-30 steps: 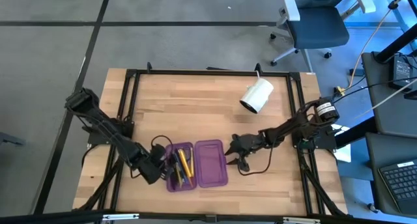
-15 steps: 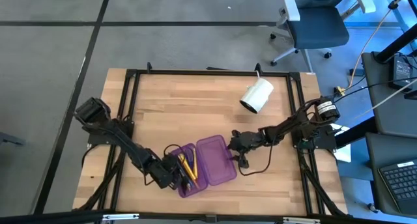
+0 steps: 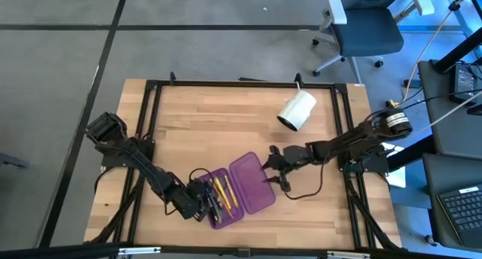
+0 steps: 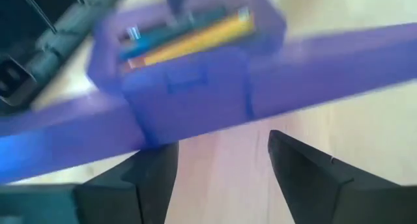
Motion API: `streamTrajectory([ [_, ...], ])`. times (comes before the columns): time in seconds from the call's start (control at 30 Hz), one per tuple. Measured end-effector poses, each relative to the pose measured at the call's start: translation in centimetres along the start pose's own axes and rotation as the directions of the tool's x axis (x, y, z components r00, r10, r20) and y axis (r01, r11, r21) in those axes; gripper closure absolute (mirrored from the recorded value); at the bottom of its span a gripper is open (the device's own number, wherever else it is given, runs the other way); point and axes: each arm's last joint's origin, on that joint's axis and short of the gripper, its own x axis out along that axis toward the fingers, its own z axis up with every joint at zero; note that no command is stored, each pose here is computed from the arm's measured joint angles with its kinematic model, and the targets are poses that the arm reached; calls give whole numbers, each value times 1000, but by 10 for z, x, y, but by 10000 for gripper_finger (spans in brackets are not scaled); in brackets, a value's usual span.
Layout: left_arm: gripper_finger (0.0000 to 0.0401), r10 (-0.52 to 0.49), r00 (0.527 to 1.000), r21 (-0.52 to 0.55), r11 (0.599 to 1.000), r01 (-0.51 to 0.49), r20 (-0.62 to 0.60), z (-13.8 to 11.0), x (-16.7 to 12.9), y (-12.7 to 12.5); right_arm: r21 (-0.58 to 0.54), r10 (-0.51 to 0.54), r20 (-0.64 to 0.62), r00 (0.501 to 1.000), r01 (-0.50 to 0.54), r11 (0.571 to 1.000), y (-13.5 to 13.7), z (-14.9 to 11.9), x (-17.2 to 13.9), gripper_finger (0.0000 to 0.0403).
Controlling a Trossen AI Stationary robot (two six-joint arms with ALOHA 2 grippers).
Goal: Pick & place school supplies into a supply box
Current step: Close the purple box organizer
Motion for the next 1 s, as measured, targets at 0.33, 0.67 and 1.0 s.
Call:
streamTrajectory([
  [0.33, 398, -1, 999, 18, 1000, 0, 34, 1, -1, 0, -68, 62, 209, 976, -49, 996, 12, 22, -4, 161],
  [0.67, 399, 5, 994, 51, 999, -11, 112, 5, -1, 0, -122, 147, 205, 968, -124, 985, 13, 33, 36, 161],
  [1.0, 399, 10, 986, 127, 991, -32, 167, 22, 1, 0, -143, 215, 164, 963, -193, 971, 12, 35, 73, 161],
])
